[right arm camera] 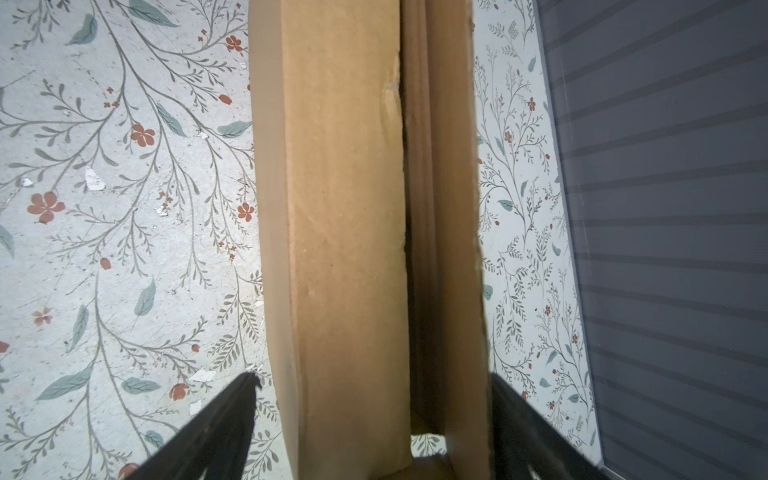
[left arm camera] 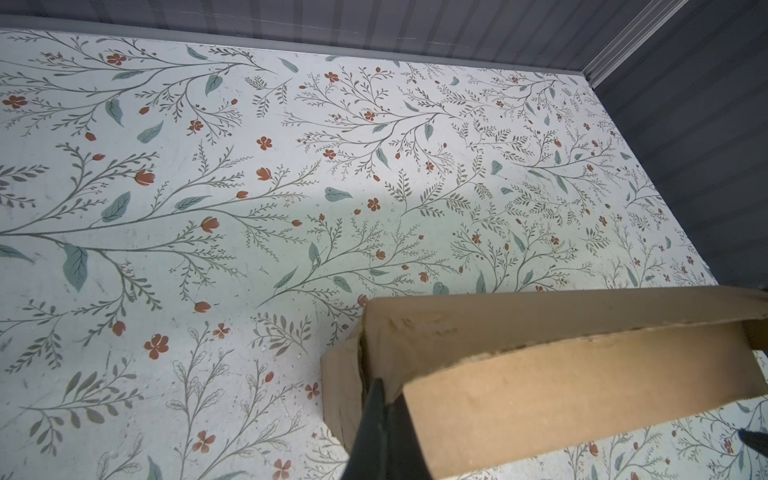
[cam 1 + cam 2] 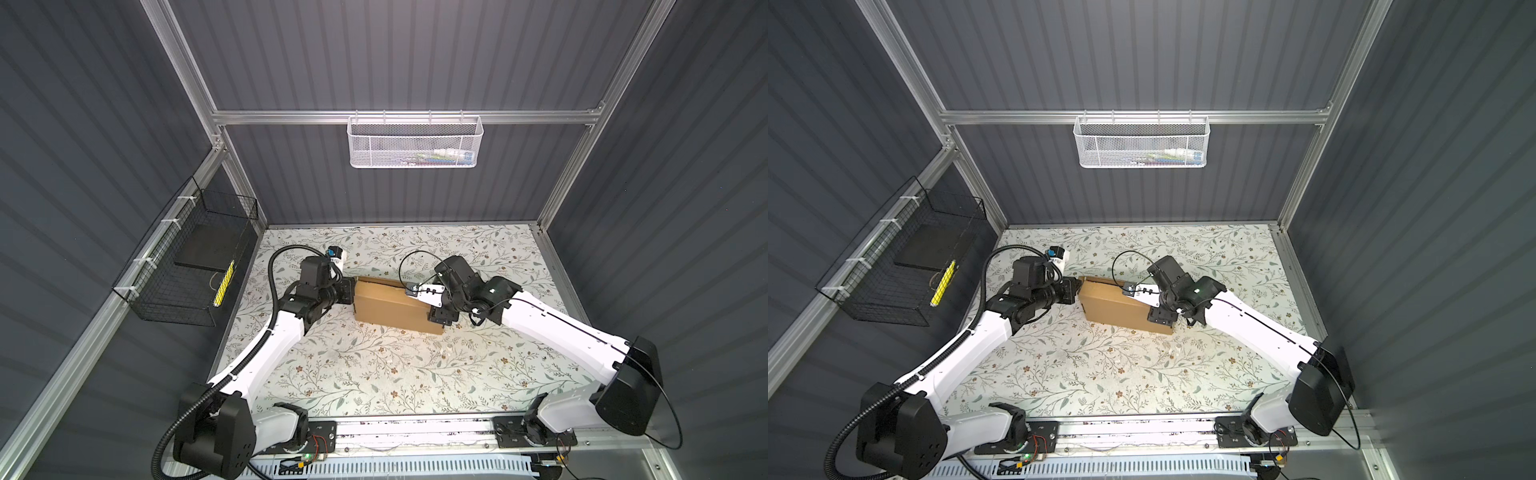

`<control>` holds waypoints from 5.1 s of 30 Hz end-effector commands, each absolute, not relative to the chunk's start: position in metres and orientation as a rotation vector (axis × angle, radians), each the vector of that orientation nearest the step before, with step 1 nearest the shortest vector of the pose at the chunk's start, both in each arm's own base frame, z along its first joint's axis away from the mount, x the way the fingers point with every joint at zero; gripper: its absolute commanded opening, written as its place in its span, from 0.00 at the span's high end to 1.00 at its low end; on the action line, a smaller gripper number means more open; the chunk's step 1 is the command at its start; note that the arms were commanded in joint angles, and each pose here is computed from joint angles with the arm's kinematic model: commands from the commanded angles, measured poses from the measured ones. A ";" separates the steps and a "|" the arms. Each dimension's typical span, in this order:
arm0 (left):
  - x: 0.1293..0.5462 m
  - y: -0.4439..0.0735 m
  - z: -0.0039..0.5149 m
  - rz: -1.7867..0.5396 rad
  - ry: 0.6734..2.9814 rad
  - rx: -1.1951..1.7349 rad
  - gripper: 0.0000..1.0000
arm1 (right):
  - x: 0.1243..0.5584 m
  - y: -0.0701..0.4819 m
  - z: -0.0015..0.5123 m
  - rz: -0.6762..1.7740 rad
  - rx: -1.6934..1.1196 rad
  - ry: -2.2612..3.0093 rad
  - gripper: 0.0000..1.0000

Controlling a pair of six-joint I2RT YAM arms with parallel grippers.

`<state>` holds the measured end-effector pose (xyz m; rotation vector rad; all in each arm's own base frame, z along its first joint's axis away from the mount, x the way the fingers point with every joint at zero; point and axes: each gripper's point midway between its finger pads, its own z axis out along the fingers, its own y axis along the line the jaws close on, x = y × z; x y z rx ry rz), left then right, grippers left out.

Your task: Fold the paper box

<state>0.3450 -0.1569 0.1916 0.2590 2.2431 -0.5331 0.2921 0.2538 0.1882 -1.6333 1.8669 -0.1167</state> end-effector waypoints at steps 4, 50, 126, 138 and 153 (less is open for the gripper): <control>0.328 -0.156 0.173 -0.540 2.324 0.271 1.00 | 0.298 0.257 0.190 -0.141 -1.634 1.860 0.19; 0.325 -0.151 0.181 -0.526 2.304 0.238 0.74 | 0.310 0.259 0.163 -0.209 -1.628 1.933 0.38; 0.363 -0.142 0.193 -0.907 2.205 -0.069 0.42 | 0.314 0.271 0.162 -0.209 -1.599 1.958 0.46; 0.362 -0.141 0.181 -0.900 2.226 -0.081 0.48 | 0.315 0.271 0.161 -0.218 -1.607 1.962 0.46; 0.362 -0.138 0.170 -0.885 2.241 -0.108 0.57 | 0.315 0.267 0.161 -0.234 -1.592 1.979 0.46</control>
